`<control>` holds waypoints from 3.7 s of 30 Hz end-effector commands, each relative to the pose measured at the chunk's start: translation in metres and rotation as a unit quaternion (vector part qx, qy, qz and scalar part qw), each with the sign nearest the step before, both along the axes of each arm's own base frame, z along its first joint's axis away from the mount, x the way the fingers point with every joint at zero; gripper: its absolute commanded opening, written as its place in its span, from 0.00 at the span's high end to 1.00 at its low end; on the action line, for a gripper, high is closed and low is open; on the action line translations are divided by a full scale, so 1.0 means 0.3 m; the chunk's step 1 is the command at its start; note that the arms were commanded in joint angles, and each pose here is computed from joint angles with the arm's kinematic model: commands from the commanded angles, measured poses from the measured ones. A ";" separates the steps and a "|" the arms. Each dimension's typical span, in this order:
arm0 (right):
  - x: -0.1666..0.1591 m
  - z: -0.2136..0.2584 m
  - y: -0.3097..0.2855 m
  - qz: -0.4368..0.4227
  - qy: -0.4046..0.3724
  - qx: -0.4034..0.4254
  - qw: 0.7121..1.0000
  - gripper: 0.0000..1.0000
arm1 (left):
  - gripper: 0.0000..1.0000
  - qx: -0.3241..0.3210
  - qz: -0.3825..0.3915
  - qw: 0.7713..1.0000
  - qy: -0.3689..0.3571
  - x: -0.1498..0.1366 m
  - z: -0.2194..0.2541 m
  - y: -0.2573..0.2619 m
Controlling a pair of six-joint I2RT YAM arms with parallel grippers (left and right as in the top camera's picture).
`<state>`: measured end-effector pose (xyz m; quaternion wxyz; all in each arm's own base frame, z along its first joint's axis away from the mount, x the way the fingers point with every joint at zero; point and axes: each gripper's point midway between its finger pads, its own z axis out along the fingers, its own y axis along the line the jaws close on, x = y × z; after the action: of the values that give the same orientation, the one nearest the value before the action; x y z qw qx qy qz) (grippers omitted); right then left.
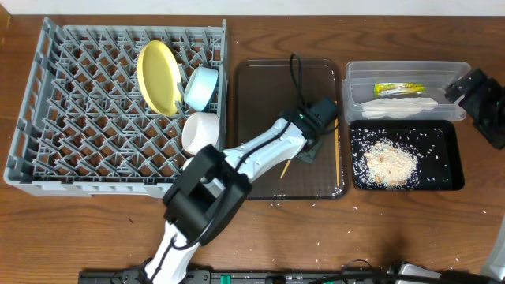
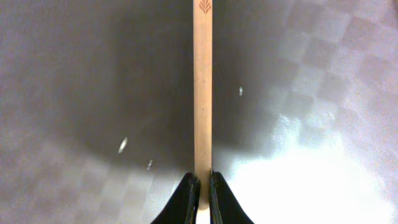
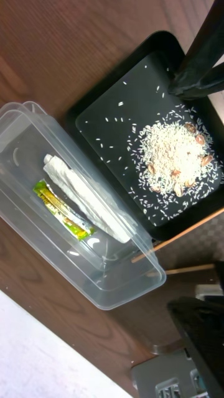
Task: Sort waste into correct bins and load items into the dishwasher
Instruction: 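Grasp one wooden chopstick with the left gripper and lift, then insert the chopstick into the dish rack and release, then grasp the second wooden chopstick on the tray with left gripper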
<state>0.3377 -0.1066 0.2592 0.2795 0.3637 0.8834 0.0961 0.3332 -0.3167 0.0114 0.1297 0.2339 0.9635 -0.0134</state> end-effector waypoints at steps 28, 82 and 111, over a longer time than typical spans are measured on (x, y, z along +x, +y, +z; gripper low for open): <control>-0.003 0.002 0.001 -0.003 -0.001 0.005 1.000 0.01 | 0.93 0.055 0.272 0.960 0.044 -0.038 0.538 1.015; -0.005 0.000 0.000 -0.004 0.000 0.004 1.000 0.01 | 0.32 -0.113 0.078 0.987 -0.081 0.034 0.045 -0.240; -0.005 0.000 0.000 -0.004 0.000 0.004 1.000 0.01 | 0.92 -0.027 0.106 0.993 -0.031 0.005 -0.060 -0.131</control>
<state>0.3370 -0.1064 0.2588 0.2779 0.3642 0.8837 0.0960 0.3496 -0.3627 0.0041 0.2277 0.1141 0.9669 -0.0168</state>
